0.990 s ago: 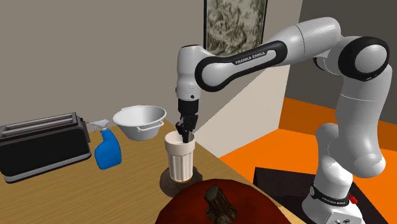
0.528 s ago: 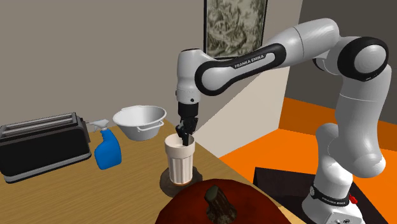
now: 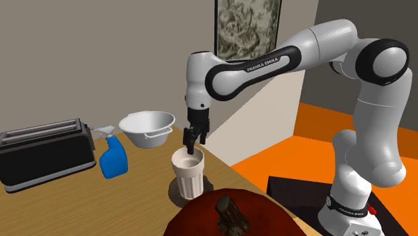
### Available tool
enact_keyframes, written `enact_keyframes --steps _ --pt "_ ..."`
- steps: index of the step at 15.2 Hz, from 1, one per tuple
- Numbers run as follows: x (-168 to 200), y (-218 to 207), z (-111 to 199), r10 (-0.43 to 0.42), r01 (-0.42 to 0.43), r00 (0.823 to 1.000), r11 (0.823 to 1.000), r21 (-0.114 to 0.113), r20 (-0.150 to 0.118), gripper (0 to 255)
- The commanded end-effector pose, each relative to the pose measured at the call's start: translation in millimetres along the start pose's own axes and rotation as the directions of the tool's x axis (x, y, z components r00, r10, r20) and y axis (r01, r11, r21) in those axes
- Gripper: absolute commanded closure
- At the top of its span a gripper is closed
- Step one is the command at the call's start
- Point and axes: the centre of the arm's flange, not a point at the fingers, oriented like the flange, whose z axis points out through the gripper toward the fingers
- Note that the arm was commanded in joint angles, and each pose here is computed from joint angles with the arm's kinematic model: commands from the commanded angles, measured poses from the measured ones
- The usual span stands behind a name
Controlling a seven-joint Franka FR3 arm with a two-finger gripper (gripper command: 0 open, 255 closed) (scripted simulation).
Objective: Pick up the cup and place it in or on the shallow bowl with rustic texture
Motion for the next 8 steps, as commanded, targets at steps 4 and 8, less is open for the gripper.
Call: enact_keyframes --steps 4,8 --pt "0.1 0.0 -50.0 0.0 0.0 1.0 1.0 0.0 0.0 0" --pt "0.1 0.0 -50.0 0.0 0.0 1.0 1.0 0.0 0.0 0"
